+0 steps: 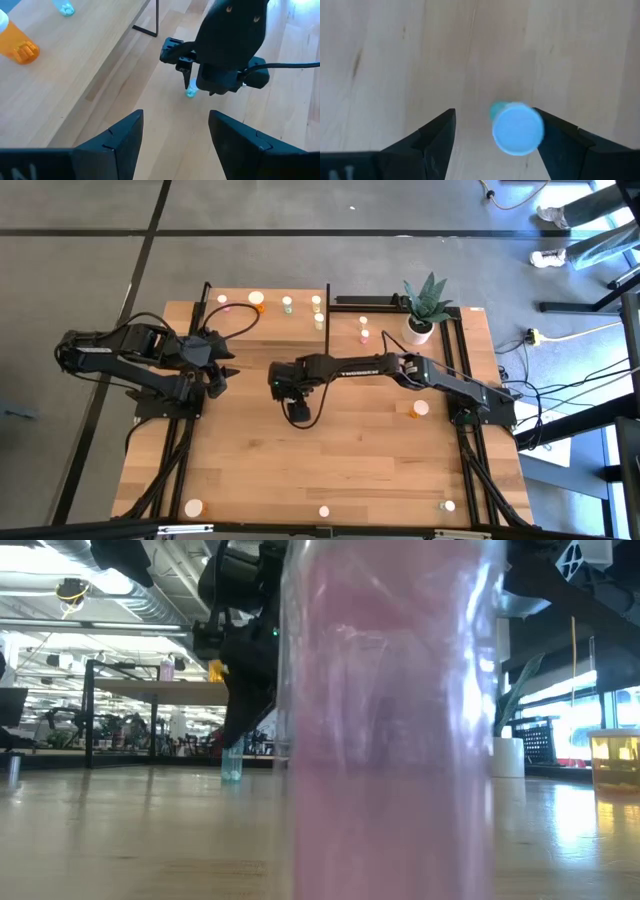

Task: Pick and place medicine bottles onto shelf by color
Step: Put the left blue pill bottle on the shelf aligned with the other blue pill bottle

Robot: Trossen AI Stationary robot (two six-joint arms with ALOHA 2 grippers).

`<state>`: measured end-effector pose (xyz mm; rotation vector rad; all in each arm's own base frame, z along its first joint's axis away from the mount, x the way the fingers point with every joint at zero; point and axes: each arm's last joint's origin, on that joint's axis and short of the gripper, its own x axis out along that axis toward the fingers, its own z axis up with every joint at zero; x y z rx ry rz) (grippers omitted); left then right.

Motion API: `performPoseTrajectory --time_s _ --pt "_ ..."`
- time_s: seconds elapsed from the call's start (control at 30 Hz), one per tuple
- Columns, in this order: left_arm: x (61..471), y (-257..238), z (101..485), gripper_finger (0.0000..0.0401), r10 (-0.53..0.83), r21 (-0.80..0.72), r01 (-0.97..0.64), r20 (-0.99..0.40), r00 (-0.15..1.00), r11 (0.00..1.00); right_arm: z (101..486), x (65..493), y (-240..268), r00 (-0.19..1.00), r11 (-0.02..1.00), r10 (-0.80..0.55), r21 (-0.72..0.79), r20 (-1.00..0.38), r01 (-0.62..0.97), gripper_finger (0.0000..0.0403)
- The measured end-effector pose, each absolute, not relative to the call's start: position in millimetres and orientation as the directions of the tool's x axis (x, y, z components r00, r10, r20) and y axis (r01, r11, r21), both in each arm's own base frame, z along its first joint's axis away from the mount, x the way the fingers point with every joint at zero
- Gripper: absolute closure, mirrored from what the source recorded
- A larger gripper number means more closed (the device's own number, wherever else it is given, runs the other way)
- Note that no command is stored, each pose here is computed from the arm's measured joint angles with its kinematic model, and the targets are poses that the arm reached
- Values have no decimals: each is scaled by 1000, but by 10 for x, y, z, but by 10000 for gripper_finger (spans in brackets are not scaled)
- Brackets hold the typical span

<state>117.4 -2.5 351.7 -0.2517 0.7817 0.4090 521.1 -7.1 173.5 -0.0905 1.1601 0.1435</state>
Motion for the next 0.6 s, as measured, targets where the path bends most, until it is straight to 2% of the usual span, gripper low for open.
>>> performPoseTrajectory --time_s 0.27,0.6 --pt "1174 -25 3517 183 262 -70 -446 -724 637 892 1726 5219 -62 402 987 66 2 -913 -159 160" --pt "1174 -25 3518 183 262 -70 -446 -724 638 892 1727 5222 -50 405 989 -3 -64 -914 -136 233"
